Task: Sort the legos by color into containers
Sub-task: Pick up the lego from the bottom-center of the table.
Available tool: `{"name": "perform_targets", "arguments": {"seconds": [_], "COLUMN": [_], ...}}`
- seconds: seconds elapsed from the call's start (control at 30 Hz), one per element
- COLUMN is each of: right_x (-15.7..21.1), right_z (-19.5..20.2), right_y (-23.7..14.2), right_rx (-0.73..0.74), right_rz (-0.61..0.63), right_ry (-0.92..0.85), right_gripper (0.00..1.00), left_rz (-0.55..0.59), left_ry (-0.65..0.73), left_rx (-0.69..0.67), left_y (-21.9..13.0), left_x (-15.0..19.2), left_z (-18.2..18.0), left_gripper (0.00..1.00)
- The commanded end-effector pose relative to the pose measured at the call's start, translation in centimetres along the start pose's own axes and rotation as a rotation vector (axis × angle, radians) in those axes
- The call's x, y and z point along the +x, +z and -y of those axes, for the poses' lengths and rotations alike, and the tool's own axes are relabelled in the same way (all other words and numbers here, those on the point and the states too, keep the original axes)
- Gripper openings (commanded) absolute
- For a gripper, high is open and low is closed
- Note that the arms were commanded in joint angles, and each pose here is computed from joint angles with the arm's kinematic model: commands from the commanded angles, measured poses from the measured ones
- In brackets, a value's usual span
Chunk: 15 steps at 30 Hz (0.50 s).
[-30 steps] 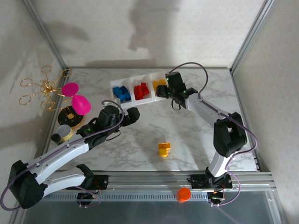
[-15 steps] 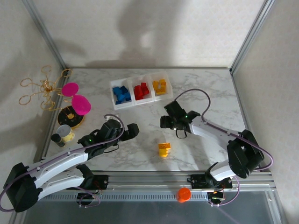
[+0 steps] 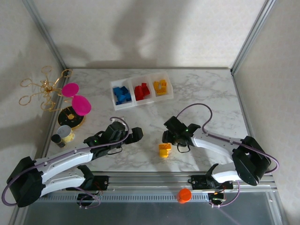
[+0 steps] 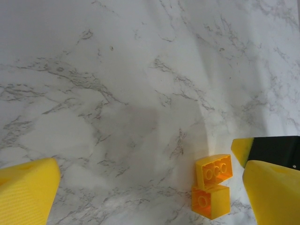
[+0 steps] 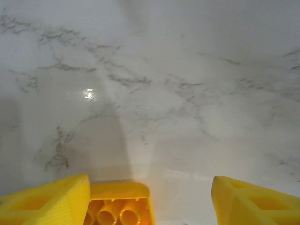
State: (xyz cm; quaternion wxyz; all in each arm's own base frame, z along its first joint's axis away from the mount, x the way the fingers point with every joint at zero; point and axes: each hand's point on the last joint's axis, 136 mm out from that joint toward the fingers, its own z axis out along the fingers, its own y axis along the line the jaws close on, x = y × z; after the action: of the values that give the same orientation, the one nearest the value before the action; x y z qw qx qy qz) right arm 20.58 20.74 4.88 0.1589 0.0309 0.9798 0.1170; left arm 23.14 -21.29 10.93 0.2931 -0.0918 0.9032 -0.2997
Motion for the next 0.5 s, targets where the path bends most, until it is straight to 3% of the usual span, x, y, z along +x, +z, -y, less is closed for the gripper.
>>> {"name": "perform_targets", "arguments": {"seconds": [0.0,0.2,0.47], "right_x": [0.8,1.8,2.5], "right_z": [-1.6,-2.9,-3.2], "right_y": [0.4,0.8,1.9], "right_rx": [-0.024,-0.016,0.07], "right_rz": [-0.024,-0.045,-0.058], "right_ry": [0.006,-0.023,-0.105], "right_gripper": [0.72,0.84,0.87], "left_rz": [-0.002,0.023,0.046], "left_ry": [0.004,-0.008,-0.031], "left_rx": [-0.001,-0.031,-0.069], "left_y": [0.0,-0.5,-1.1], "left_x": [0.1,-0.1,-0.2], "left_z": [0.1,-0.7,-1.8], "left_gripper": [1.0,1.0,1.0]}}
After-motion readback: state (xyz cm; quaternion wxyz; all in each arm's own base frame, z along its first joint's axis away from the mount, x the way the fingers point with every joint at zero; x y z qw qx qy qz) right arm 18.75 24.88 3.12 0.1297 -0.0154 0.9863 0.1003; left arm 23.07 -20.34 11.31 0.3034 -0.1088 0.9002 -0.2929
